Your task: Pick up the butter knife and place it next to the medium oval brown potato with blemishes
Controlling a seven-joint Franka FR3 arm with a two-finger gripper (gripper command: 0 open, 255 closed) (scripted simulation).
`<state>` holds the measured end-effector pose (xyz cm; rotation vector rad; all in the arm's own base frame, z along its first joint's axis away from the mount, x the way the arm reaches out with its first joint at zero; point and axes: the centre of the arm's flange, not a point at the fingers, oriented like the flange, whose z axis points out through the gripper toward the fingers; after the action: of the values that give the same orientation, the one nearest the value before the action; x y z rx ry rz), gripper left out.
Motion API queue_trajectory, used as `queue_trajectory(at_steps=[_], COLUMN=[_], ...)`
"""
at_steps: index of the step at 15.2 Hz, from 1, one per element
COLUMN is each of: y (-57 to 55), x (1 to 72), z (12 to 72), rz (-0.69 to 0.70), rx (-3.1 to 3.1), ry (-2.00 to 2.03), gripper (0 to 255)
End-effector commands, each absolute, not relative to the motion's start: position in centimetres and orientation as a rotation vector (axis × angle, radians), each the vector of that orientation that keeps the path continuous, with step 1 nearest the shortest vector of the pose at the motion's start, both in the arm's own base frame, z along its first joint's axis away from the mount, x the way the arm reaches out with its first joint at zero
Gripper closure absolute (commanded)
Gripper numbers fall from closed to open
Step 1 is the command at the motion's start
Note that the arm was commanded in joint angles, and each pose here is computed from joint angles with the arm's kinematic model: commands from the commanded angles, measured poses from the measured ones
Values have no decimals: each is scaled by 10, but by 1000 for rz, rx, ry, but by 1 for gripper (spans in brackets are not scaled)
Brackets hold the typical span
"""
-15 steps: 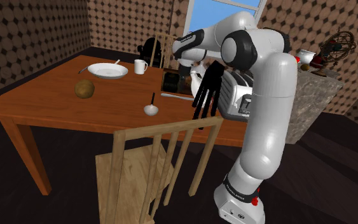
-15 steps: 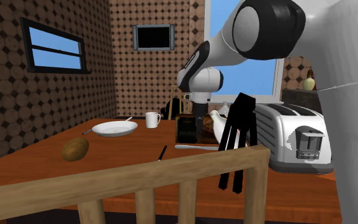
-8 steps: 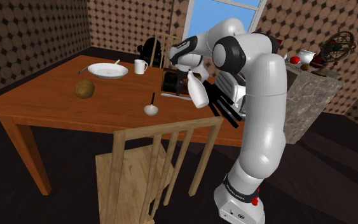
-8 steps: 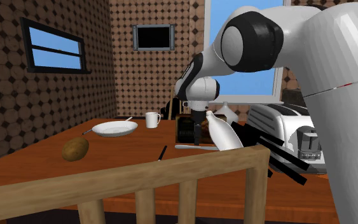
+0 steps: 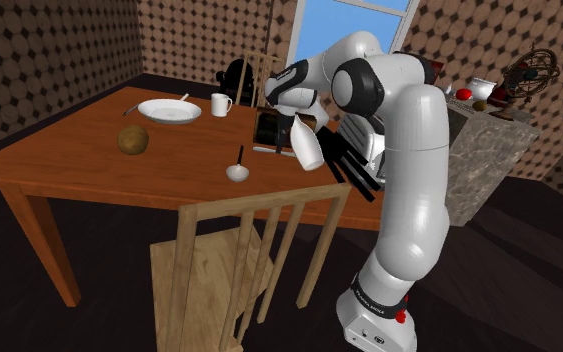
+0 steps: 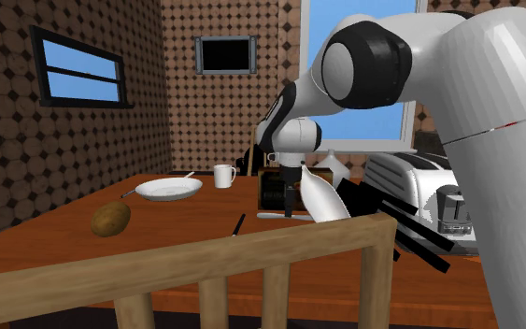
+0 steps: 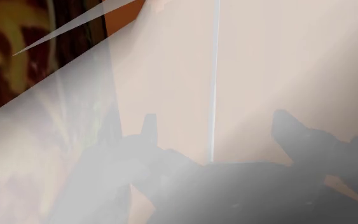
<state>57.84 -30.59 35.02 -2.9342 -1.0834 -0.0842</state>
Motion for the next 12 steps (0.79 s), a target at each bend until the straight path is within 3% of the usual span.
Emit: queue_trajectory(at_steps=[1, 2, 12], y=[-307, -307, -307], x=[577, 577, 577], z=[348, 348, 353], rz=[-78, -78, -78], rx=[-2934, -2934, -2934], ry=[-1078, -1078, -1078], gripper=[0, 255, 255])
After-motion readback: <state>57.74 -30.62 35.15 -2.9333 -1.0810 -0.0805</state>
